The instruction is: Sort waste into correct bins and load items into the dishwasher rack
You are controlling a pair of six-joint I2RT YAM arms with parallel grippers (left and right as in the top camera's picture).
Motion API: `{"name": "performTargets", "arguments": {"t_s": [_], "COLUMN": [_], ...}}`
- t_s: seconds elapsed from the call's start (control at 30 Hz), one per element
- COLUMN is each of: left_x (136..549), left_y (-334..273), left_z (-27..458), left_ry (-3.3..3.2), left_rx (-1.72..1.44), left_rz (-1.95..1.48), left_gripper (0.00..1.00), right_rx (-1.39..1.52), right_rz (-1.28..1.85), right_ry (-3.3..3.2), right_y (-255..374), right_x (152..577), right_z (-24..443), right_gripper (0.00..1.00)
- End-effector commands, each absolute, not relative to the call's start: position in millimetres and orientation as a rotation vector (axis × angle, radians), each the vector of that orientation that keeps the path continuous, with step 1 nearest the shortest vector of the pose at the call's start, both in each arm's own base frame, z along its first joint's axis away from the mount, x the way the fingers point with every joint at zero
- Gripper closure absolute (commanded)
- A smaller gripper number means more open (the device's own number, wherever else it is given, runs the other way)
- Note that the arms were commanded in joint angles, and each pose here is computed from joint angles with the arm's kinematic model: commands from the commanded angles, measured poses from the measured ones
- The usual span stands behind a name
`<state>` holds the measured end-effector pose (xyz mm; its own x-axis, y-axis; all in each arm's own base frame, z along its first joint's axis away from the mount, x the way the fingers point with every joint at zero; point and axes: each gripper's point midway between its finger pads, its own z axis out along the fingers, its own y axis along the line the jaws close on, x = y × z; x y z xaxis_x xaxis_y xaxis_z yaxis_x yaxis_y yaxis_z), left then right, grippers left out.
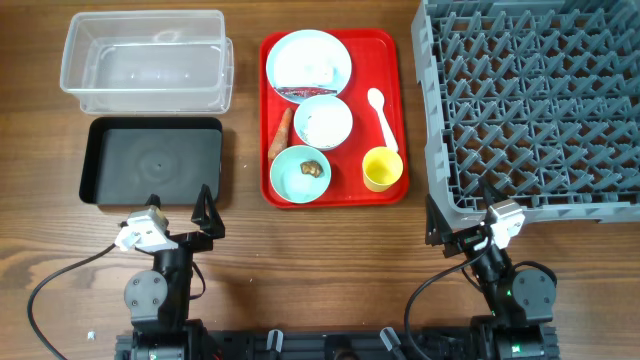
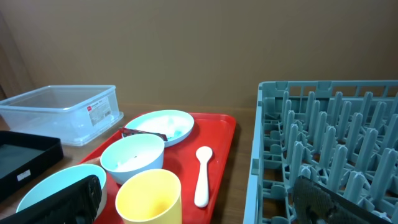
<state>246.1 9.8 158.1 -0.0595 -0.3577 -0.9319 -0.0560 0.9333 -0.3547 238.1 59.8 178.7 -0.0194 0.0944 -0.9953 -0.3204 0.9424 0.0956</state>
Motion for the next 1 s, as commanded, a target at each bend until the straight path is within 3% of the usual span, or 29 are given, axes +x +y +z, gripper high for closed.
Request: {"name": "performTargets", "arguments": {"t_s": [0.0,0.97], "left_x": [245.9,245.9], "left_y": [7.5,7.5], "left_z": [157.4,157.4], "left_ry": [1.619,1.619], "left_rx": [-0.318,-0.318], "left_rz": [-0.269,-0.269], "left_gripper": [0.00,0.00], "right_rx": [-0.195,-0.239], "right_rz": [0.319,0.237], "right_ry": [1.552,1.543], "right_y": [60.4,56.6], "right_x": [238.0,239.2], "right_z": [178.9,178.4], "right_gripper": [0.00,0.01]}}
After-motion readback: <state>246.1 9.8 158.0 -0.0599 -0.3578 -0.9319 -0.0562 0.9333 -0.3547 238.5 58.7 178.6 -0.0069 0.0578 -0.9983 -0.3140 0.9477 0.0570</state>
